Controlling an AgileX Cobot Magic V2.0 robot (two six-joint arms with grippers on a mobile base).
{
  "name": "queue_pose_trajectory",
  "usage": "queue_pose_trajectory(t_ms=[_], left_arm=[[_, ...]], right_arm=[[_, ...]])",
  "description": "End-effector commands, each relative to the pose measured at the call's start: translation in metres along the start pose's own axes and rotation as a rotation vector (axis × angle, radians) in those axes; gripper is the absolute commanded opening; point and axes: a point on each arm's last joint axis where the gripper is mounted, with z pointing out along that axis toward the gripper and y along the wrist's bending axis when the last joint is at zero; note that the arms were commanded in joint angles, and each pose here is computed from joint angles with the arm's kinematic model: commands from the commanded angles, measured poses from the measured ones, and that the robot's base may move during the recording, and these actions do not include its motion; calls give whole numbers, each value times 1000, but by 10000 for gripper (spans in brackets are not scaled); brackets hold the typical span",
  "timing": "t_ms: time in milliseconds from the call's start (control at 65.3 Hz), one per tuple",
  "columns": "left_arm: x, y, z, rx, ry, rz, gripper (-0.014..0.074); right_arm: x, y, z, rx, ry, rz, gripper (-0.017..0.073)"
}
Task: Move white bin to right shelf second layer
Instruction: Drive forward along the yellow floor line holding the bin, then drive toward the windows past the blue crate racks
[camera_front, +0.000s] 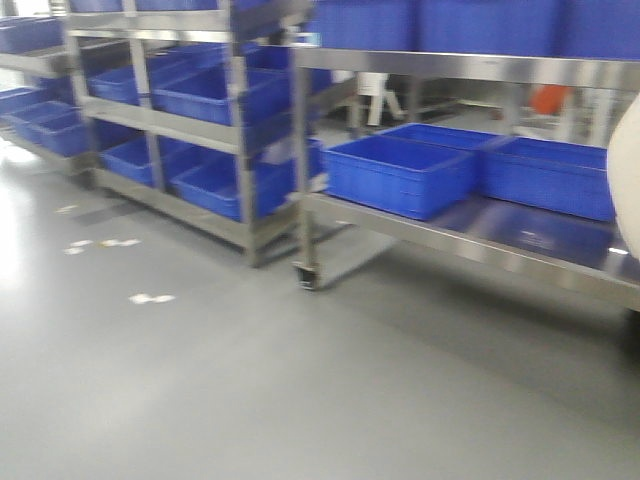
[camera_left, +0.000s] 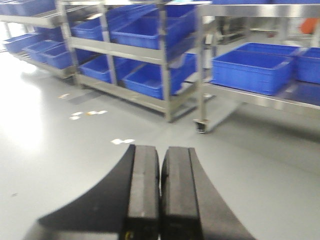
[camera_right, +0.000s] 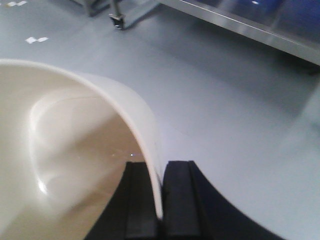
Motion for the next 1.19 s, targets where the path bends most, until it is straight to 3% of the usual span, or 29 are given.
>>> queue_pose_trajectory(t_ms=[0, 1179], left_arm=[[4, 0, 1, 2, -65, -11, 85], [4, 0, 1, 2, -65, -11, 85]], right_arm=[[-17, 2, -6, -13, -120, 6, 76], [-17, 2, -6, -13, -120, 6, 76]])
